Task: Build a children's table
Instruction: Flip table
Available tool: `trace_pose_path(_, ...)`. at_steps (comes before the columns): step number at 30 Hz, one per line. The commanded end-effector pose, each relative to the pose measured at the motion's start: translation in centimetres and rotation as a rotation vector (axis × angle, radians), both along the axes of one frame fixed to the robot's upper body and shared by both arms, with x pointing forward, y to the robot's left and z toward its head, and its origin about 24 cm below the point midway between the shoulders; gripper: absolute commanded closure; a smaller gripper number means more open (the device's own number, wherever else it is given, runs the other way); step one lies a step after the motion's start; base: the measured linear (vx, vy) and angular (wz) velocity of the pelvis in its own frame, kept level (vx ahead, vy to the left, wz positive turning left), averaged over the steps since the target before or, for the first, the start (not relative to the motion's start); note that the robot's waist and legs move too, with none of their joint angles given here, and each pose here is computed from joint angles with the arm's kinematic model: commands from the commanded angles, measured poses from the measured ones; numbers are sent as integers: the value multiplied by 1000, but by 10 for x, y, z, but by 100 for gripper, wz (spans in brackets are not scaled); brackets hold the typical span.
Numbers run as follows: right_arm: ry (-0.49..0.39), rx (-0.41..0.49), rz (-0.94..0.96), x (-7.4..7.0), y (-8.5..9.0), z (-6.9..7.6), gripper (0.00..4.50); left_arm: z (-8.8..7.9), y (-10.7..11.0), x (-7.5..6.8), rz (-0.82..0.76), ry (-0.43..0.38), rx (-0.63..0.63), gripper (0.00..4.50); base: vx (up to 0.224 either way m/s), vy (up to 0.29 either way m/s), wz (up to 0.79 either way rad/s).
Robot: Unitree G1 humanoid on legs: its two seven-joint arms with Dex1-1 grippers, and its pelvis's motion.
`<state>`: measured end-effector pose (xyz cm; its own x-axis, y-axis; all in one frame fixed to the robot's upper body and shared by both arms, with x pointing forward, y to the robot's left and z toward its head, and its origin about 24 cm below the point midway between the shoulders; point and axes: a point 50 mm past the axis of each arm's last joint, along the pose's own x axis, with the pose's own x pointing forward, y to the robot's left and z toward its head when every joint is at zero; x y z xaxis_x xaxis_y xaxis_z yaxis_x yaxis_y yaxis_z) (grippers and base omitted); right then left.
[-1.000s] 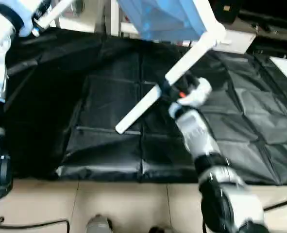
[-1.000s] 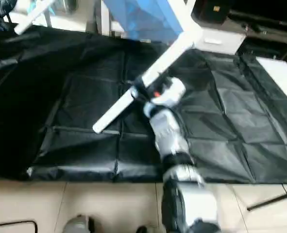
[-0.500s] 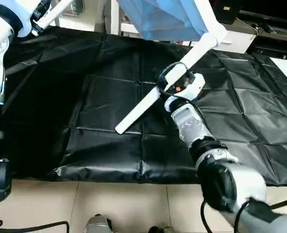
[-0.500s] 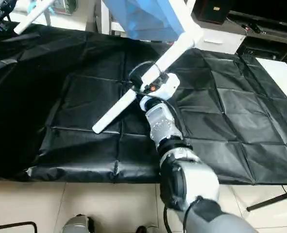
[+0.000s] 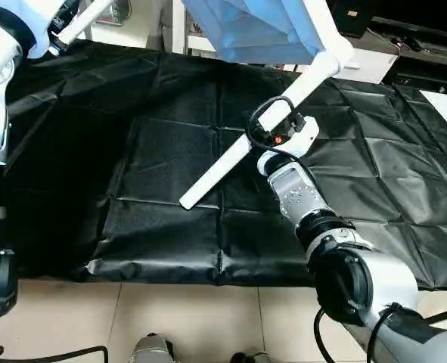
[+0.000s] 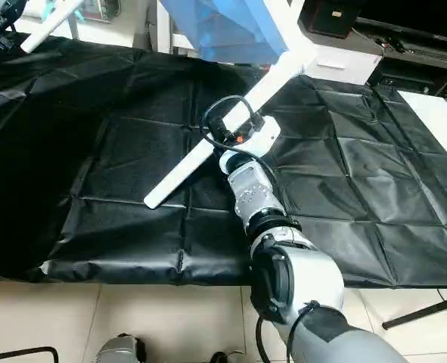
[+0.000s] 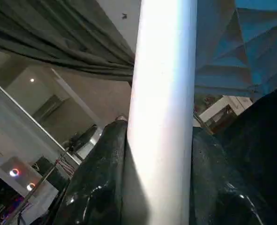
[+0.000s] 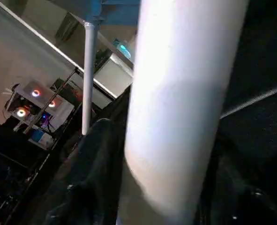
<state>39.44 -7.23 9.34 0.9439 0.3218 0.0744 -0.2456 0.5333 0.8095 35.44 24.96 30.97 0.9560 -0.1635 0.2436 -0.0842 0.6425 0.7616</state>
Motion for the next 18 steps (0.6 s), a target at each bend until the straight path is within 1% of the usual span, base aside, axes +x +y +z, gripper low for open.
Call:
trace_pose_path(1,-34,-12,-2,4,-3,9,234,42,-4,-24,-86,-230,-105,293,0,0,0)
trace_pose_path(2,-36,-16,-3,4,-4,9,253,42,-5,-24,-87,-229,-105,293,0,0,0)
trace_pose_path(4,-37,-22,-6,4,-4,10,261,42,-5,-24,-86,-228,-105,293,0,0,0)
trace_pose_path(5,-38,-26,-8,5,-5,10,275,41,-5,-24,-86,-227,-105,293,0,0,0)
trace_pose_path(16,-51,-96,-30,6,-9,11,283,41,-7,-25,-89,-228,-101,293,0,0,0)
trace_pose_path(17,-59,-114,-34,6,-9,12,283,42,-8,-25,-91,-231,-102,293,0,0,0)
trace_pose_path(18,-114,-182,-60,8,-11,20,283,42,-9,-26,-98,-252,-98,293,0,0,0)
